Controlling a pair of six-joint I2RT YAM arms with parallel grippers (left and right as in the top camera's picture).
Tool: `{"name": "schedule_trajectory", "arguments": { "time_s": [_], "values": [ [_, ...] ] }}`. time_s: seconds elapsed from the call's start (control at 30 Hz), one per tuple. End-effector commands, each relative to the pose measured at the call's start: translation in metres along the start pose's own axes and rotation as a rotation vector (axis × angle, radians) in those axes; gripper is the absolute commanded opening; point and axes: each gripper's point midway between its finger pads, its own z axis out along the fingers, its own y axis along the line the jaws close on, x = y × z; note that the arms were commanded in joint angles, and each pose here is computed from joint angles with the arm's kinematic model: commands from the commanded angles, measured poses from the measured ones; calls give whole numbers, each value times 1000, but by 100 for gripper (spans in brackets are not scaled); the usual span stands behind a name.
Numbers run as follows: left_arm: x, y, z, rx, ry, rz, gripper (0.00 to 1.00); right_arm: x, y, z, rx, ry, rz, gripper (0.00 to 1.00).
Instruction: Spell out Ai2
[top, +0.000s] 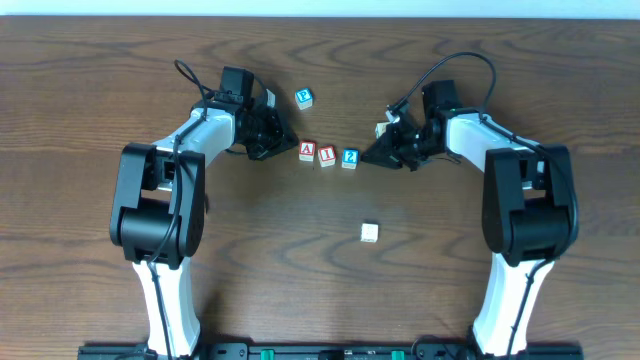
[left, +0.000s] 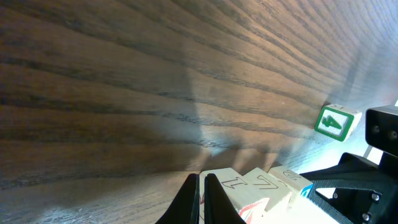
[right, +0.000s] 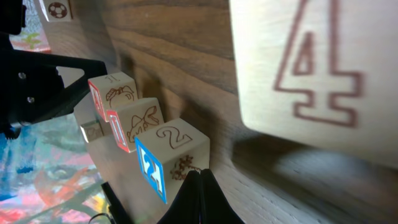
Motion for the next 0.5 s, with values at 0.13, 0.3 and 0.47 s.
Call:
{"name": "schedule_trajectory", "arguments": {
  "time_s": [0.13,0.3,0.47],
  "values": [
    [2,-1,4,15,24,-16,6,7,3,15,-4,33,29,1],
    [2,0,4,15,25,-17,6,8,4,16,-4,33,31,2],
    [3,-1,4,20,30,-18,6,2,6,17,-12,15,33,2]
  ]
}}
